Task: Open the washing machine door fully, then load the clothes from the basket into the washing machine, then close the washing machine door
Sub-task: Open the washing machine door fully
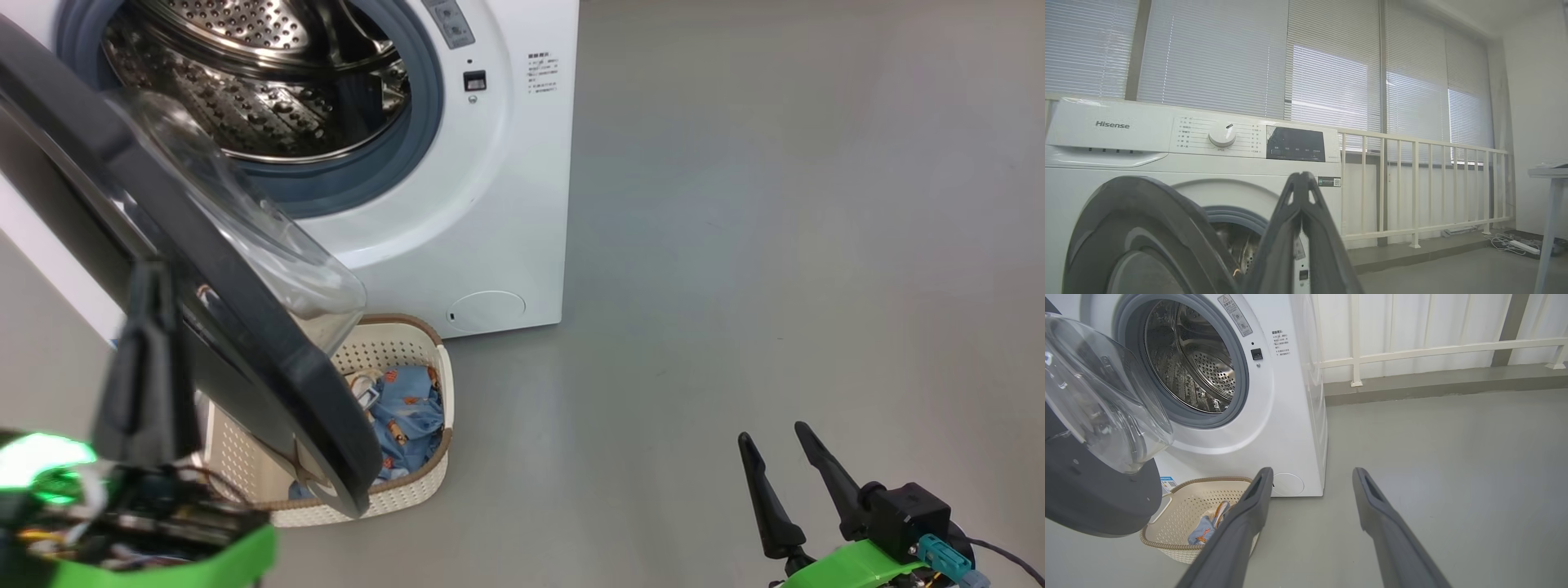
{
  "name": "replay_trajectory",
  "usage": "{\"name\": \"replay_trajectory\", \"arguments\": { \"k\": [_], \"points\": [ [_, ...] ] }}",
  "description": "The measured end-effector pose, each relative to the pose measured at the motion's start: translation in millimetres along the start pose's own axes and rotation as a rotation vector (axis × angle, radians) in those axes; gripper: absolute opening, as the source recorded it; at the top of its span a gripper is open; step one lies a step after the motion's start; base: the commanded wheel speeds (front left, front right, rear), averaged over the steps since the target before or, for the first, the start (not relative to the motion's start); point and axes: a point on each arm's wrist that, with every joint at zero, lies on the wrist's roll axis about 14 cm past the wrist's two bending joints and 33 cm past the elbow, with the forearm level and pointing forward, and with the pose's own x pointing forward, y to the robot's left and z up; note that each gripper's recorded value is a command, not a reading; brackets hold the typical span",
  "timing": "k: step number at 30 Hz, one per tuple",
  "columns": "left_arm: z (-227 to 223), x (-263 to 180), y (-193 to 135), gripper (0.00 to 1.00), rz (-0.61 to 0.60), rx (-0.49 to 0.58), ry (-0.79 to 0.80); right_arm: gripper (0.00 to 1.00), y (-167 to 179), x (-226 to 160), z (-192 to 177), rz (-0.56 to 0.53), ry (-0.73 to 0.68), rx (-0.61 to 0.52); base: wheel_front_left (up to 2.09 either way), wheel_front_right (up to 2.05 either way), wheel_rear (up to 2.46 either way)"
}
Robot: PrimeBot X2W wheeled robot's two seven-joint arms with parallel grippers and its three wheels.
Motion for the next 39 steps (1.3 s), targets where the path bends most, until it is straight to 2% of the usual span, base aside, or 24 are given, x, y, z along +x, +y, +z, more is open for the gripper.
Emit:
{"name": "replay_trajectory", "arguments": {
  "k": [9,18,31,39],
  "points": [
    [-16,-2,-64,0.00,-0.177,-0.140,0.048,1.00,-4,-2,0,-0.014,0.000,0.008,0.00,0.00,0.00],
    [-69,-29,-103,0.00,-0.281,-0.220,0.239,1.00,-7,-3,-4,-0.024,0.011,0.011,0.00,0.00,0.00],
    [-147,-77,-89,0.00,-0.221,-0.214,0.522,1.00,-11,-4,-13,-0.045,0.036,0.050,0.00,0.00,0.00],
    [-173,-89,-70,0.00,-0.162,-0.197,0.602,1.00,-15,-4,-20,-0.056,0.059,0.056,0.00,0.00,0.00]
  ]
}}
